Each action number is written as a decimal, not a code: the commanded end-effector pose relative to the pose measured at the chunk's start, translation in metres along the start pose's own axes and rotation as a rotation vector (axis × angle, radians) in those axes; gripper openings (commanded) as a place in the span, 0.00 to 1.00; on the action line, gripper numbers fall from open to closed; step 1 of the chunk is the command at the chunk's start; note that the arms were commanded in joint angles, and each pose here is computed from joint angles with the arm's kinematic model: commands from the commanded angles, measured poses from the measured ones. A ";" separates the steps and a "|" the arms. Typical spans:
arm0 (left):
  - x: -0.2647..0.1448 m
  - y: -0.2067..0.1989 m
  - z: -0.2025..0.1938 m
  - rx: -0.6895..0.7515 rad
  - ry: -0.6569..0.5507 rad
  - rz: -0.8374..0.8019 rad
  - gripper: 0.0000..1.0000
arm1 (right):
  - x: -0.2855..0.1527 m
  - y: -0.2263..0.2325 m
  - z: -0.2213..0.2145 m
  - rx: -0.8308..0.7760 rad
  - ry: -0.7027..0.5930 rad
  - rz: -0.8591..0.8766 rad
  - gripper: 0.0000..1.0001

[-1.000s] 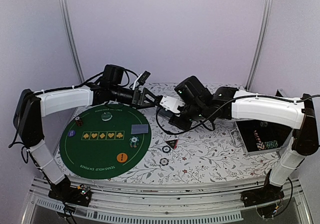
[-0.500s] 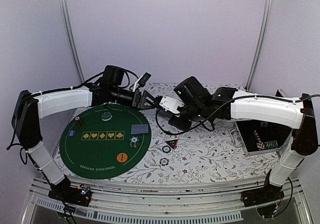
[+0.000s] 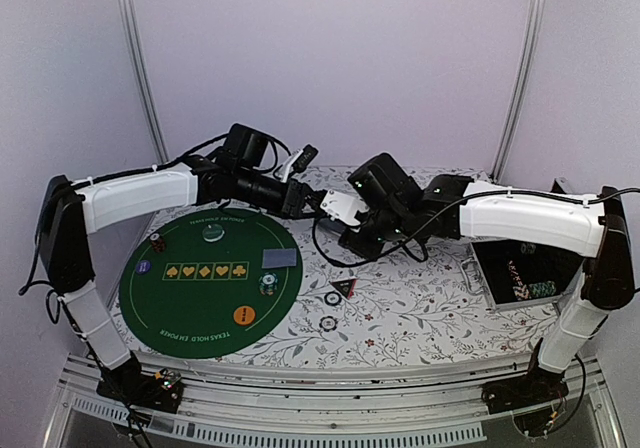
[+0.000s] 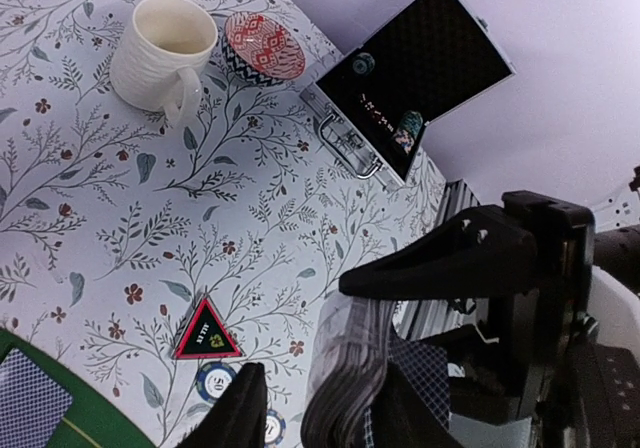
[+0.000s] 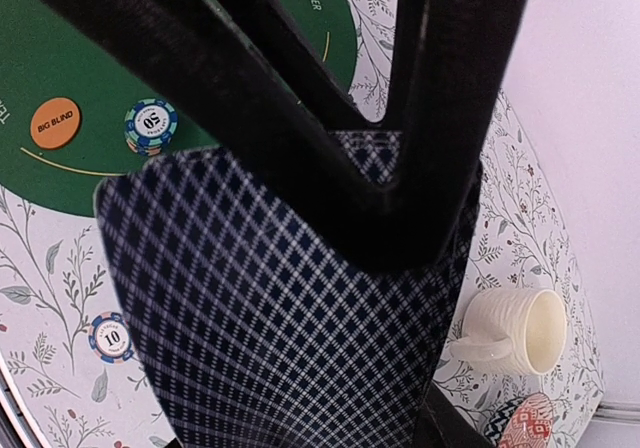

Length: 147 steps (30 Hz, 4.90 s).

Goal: Distribute texas hold em gaming equipment
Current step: Pick up the poker card from the face-down deck piles, then distribute the poker card in the small blind area, then pick up the poker card from the face-down deck piles.

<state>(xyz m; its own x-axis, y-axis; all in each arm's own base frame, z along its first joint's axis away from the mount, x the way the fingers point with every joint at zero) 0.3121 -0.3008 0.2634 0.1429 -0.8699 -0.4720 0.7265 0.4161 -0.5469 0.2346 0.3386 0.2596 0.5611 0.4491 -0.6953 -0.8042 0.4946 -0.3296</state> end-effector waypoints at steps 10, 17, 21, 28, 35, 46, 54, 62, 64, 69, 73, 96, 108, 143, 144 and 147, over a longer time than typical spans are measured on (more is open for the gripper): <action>-0.025 -0.001 -0.001 0.022 0.009 0.175 0.35 | -0.005 0.001 0.004 -0.002 -0.038 -0.015 0.45; -0.032 -0.008 0.003 0.041 -0.012 0.163 0.40 | -0.004 0.001 0.004 -0.003 -0.037 -0.016 0.45; -0.034 -0.014 0.005 0.043 -0.013 0.108 0.49 | -0.004 0.001 0.004 -0.001 -0.035 -0.016 0.45; -0.034 -0.017 0.001 0.035 0.012 0.068 0.36 | -0.003 0.001 0.004 -0.003 -0.033 -0.018 0.45; -0.038 -0.024 0.003 0.032 0.008 0.032 0.12 | 0.000 0.002 0.002 -0.005 -0.028 -0.018 0.45; -0.050 -0.038 -0.001 0.034 0.002 -0.027 0.00 | 0.003 -0.005 -0.003 0.011 -0.022 -0.026 0.45; -0.086 -0.036 0.006 0.019 -0.100 -0.007 0.00 | 0.005 -0.012 -0.008 0.031 -0.025 -0.031 0.45; -0.129 -0.014 -0.009 -0.098 -0.161 0.102 0.00 | 0.006 -0.015 -0.012 0.040 -0.027 -0.035 0.44; -0.155 0.008 -0.025 -0.194 -0.168 0.228 0.00 | 0.005 -0.015 -0.015 0.042 -0.024 -0.035 0.45; -0.220 0.055 -0.089 -0.515 -0.113 0.517 0.00 | 0.001 -0.014 -0.018 0.041 -0.038 -0.036 0.45; -0.252 0.051 -0.112 -0.653 -0.185 0.703 0.00 | -0.002 -0.014 -0.017 0.046 -0.070 -0.025 0.45; -0.299 0.113 -0.244 -1.303 -0.665 1.215 0.00 | -0.031 -0.019 0.001 0.048 -0.206 0.008 0.45; -0.311 0.126 -0.262 -1.355 -0.668 1.298 0.00 | -0.036 -0.021 0.000 0.053 -0.221 -0.001 0.45; -0.248 0.016 -0.017 -0.364 -0.567 0.680 0.80 | -0.027 -0.013 0.019 -0.034 -0.183 -0.033 0.45; -0.228 0.010 -0.007 -0.312 -0.502 0.600 0.81 | -0.027 -0.012 0.022 -0.040 -0.183 -0.034 0.45; -0.178 -0.013 0.015 -0.161 -0.356 0.351 0.88 | -0.023 -0.007 0.029 -0.052 -0.171 -0.037 0.45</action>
<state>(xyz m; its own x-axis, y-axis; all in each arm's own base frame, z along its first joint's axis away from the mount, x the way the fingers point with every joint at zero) 0.2792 -0.0877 0.3814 0.8403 -0.4123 -0.3520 0.1658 0.8136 -0.5572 0.2336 0.3329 0.2883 0.5953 0.5576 -0.5786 -0.7996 0.4819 -0.3583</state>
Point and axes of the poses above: each gripper's point midway between its finger pads, its own x axis out along the fingers, its own y axis along the line the jaws close on, z = x × y, the point moved 9 cm from there along -x, back along the fingers, and after that the axes turned 5 degrees about x, right-handed, at the moved point
